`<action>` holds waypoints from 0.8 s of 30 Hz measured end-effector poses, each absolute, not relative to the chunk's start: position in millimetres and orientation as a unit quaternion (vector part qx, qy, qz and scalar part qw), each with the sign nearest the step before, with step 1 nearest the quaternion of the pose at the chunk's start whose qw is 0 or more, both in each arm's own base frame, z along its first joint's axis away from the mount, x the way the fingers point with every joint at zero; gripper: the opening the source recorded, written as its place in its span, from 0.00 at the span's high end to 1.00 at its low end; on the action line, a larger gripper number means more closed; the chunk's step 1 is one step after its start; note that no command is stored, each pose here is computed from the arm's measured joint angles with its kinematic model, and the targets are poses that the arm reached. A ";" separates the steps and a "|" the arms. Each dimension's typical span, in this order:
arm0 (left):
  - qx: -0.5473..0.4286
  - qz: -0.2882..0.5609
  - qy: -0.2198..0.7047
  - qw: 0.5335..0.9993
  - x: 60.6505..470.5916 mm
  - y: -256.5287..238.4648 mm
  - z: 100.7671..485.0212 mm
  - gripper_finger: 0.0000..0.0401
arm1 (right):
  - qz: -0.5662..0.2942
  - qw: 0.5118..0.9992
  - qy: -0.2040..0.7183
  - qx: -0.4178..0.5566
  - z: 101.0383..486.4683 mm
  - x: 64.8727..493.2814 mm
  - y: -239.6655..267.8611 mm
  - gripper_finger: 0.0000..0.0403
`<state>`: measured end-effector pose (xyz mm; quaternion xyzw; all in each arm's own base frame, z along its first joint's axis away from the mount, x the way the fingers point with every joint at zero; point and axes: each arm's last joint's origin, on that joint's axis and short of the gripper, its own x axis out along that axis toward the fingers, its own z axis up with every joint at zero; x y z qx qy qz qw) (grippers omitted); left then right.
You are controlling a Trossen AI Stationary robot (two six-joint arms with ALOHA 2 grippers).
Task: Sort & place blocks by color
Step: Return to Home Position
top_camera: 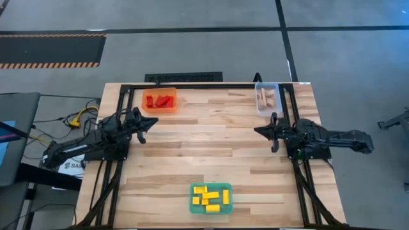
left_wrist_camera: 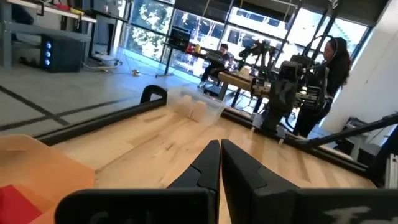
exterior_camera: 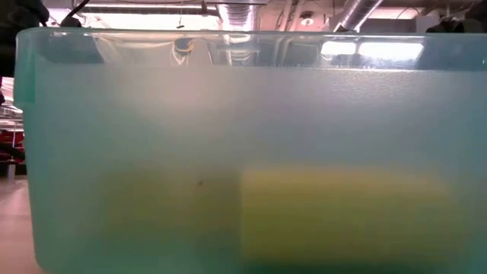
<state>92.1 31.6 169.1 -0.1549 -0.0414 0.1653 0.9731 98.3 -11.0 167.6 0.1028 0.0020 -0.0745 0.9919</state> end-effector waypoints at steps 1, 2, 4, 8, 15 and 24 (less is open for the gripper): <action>-0.155 0.164 -0.041 0.973 92.1 31.7 169.1 1.00 | -0.078 0.993 0.003 0.091 167.4 98.3 -11.7 0.98; -0.155 0.164 -0.041 0.973 92.1 31.8 169.1 1.00 | -0.081 0.994 0.004 0.077 167.3 98.2 -12.3 0.97; -0.146 0.166 -0.040 0.974 92.1 31.9 169.0 1.00 | -0.084 0.995 0.014 0.058 165.9 99.1 -12.9 0.94; -0.107 0.168 -0.033 0.979 92.1 31.9 169.0 1.00 | -0.084 0.995 0.020 0.050 164.7 99.7 -13.0 0.90; -0.055 0.169 -0.025 0.984 92.1 31.9 169.1 1.00 | -0.084 0.995 0.022 0.049 164.2 99.8 -13.0 0.88; -0.055 0.169 -0.025 0.984 92.2 32.0 168.6 1.00 | -0.084 0.995 0.023 0.049 163.9 99.8 -13.0 0.88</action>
